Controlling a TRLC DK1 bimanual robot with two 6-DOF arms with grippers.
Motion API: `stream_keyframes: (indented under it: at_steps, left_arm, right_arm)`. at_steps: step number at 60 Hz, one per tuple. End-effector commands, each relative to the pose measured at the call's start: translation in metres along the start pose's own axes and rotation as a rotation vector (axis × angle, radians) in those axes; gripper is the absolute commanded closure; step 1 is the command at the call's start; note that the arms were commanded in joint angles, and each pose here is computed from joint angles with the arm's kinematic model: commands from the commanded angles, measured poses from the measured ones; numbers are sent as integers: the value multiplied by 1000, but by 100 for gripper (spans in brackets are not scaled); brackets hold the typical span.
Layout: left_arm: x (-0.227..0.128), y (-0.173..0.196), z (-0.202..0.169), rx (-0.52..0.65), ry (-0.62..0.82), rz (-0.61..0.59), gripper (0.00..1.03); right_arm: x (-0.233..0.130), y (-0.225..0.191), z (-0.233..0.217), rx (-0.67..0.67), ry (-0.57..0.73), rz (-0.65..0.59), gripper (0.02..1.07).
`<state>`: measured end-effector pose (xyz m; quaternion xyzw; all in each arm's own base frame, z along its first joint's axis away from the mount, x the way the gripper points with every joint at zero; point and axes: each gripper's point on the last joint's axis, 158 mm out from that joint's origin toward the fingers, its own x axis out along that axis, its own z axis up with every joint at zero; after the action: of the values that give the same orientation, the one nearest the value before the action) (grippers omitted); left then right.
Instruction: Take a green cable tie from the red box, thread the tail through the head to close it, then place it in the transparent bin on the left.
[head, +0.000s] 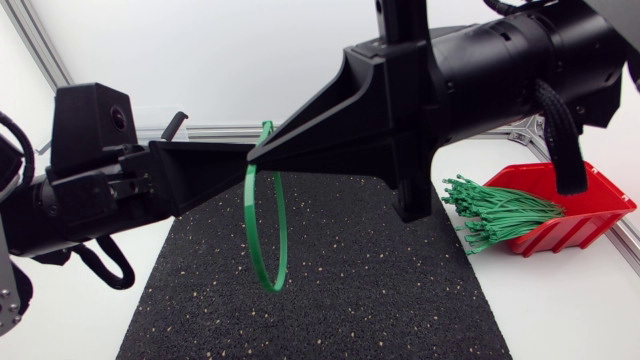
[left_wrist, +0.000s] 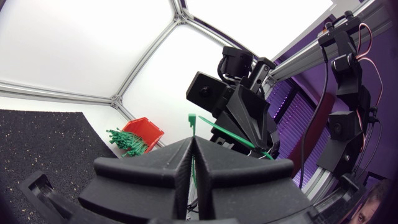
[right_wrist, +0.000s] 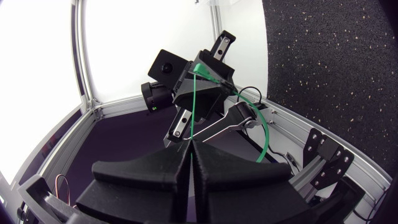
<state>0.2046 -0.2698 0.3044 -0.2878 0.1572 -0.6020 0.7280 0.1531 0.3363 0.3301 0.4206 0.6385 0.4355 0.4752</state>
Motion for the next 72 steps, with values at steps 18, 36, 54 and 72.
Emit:
stream_keyframes:
  at_steps: [18, 36, 54, 72]
  left_arm:
    - [-4, -15, -2, -11, -4, -37, 100]
    - [0, -9, -3, -22, 7, -30, 100]
    - [1, 0, 0, -28, 3, -10, 100]
    - [-1, -4, 4, -18, -6, -17, 100]
  right_arm:
    - [3, -7, 1, 42, 5, -6, 101]
    - [3, -3, -4, 28, 12, -1, 101]
    - [3, -6, -4, 33, 11, -3, 101]
    - [2, -9, 0, 38, 4, -4, 101]
